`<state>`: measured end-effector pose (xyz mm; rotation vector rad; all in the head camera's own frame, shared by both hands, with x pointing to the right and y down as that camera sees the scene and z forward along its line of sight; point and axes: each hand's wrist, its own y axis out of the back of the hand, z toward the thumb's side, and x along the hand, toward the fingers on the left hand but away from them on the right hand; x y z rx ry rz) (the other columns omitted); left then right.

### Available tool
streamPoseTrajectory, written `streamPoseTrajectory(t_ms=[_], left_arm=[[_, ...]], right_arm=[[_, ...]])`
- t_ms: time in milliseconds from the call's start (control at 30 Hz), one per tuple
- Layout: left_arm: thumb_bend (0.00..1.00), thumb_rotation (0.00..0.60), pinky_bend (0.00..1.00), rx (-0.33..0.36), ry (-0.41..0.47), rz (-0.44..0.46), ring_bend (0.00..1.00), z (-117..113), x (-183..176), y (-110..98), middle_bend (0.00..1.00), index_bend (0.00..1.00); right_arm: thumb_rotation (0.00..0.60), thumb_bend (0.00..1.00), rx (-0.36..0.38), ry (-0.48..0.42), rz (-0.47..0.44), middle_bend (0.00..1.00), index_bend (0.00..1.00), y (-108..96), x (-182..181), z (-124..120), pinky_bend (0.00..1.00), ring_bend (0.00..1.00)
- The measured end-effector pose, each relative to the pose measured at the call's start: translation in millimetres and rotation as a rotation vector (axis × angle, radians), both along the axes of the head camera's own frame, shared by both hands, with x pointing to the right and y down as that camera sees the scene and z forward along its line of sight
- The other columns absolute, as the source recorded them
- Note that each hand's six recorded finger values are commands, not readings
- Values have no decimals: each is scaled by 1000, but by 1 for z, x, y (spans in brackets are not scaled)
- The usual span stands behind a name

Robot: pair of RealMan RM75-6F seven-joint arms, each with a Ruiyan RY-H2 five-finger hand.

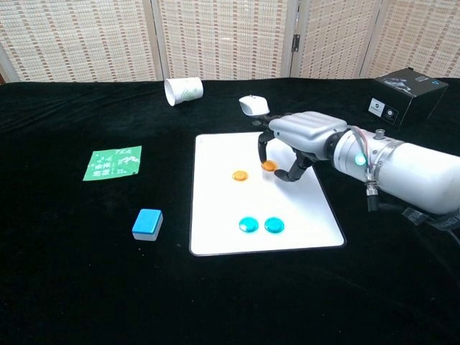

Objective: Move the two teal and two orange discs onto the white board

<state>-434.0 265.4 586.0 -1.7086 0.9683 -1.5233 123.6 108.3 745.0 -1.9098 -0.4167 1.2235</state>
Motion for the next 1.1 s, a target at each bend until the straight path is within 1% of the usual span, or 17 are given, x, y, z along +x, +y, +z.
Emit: streamPoseTrajectory(t_ms=[333, 433, 500, 533, 600, 700, 767, 933, 1033, 1100], left_arm=[[278, 600, 0, -1, -2, -4, 35, 1, -3, 0, 8, 98], [277, 600, 0, -3, 0, -5, 35, 2, -3, 0, 8, 98], [278, 600, 0, -4, 0, -9, 35, 2, -4, 1, 8, 98], [278, 600, 0, -4, -2, -10, 35, 2, -5, 1, 8, 98], [278, 600, 0, -5, -4, -13, 35, 2, -6, 1, 8, 98], [277, 600, 0, -7, -3, -13, 35, 3, -7, 2, 8, 97], [278, 600, 0, -7, -1, -14, 35, 3, -7, 2, 8, 96], [278, 600, 0, -1, 4, -15, 35, 3, -7, 0, 8, 94], [278, 600, 0, 1, 9, -15, 35, 4, -5, -2, 8, 94], [278, 600, 0, 4, 13, -7, 35, 5, -2, -3, 8, 94]], right_arm=[[600, 474, -3, 19, -5, 25, 488, -2, -11, 5, 0, 0], [600, 475, -6, 23, -10, 25, 449, -1, -13, 7, 0, 0], [600, 475, -13, 25, -13, 25, 391, 1, -14, 8, 0, 0], [600, 475, -14, 26, -15, 24, 345, 1, -14, 8, 0, 0], [600, 475, -14, 26, -18, 21, 210, 2, -14, 8, 0, 0], [600, 475, -9, 17, -12, 17, 52, 0, -11, 4, 0, 0], [600, 475, -2, 7, 2, 15, 7, -3, -7, -1, 0, 0], [600, 475, 41, -21, 56, 6, 1, -15, 15, -22, 0, 0], [600, 475, 87, -30, 108, 2, 1, -23, 41, -40, 0, 0], [600, 475, 124, -27, 145, 1, 1, -26, 64, -54, 0, 0]])
